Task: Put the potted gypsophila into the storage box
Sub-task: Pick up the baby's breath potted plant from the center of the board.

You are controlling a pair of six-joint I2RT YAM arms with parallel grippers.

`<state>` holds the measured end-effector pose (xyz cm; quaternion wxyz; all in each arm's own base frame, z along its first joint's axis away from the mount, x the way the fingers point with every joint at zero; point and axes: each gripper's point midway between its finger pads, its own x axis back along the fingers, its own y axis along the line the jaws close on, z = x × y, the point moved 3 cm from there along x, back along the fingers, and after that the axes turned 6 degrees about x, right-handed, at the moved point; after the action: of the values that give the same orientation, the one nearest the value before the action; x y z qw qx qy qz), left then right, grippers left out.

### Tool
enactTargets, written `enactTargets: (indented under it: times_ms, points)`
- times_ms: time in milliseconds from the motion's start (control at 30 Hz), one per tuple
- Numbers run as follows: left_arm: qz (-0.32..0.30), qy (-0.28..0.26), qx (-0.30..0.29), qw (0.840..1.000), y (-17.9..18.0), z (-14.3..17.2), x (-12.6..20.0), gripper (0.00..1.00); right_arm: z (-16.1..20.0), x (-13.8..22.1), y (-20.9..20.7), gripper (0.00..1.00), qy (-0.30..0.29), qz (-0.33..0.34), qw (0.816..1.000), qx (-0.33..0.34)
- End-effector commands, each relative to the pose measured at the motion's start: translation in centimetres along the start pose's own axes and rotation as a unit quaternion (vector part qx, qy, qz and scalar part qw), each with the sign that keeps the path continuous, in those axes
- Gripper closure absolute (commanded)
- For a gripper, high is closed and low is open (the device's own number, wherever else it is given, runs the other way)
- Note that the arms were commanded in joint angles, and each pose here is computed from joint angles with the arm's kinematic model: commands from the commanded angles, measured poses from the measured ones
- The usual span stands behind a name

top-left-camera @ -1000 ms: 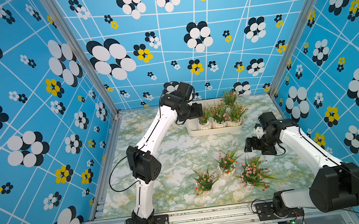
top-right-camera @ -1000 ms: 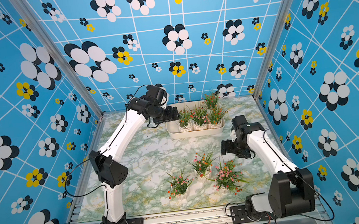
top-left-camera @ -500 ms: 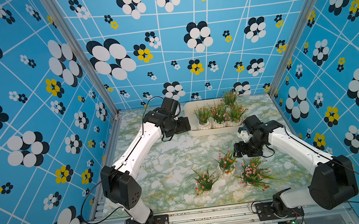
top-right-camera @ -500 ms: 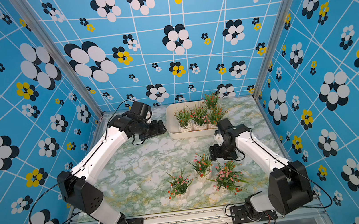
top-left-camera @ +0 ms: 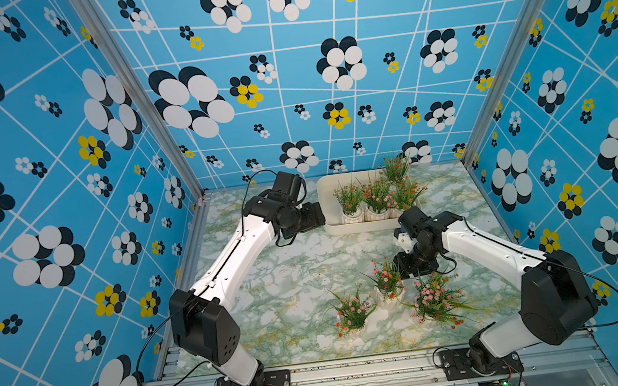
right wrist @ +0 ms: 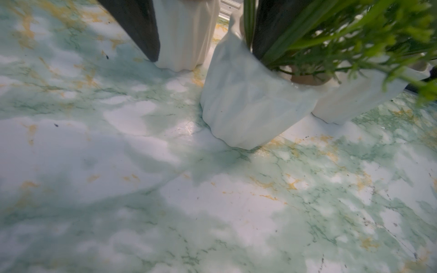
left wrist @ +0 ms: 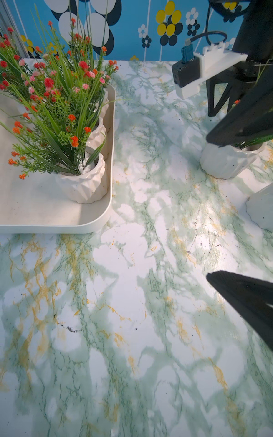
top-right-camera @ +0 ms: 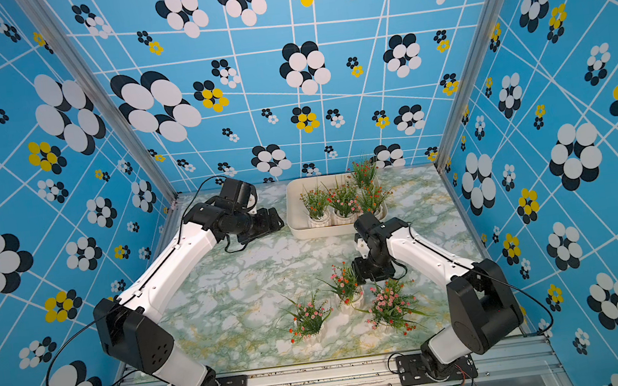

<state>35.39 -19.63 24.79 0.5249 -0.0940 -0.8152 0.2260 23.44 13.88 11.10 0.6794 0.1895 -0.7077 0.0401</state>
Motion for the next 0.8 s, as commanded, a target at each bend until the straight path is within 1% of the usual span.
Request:
enactTargets:
  times_ms: [0,300,400,600,767]
  points:
    - [0.001,0.005,0.007,1.0,0.4,0.3,-0.1,0.14,0.2,-1.1,-0.4,0.42,0.016,0.017,1.0,-0.005]
    - [-0.003,0.009,0.011,1.0,0.7,0.6,-0.5,0.14,-0.9,-1.8,-0.3,0.6,0.008,0.016,1.0,-0.006]
    - [-0.004,0.01,0.011,1.0,0.7,0.6,-0.6,0.14,-1.2,-1.6,-0.1,0.72,0.003,0.014,1.0,-0.004]
    - [-0.004,0.013,0.013,1.0,0.8,0.7,-0.9,0.14,-1.6,-0.8,0.1,0.91,-0.004,0.011,1.0,-0.004]
    - [-0.004,0.016,0.013,1.0,0.9,0.8,-1.1,0.14,-2.0,0.6,0.6,0.98,-0.016,0.006,1.0,-0.007]
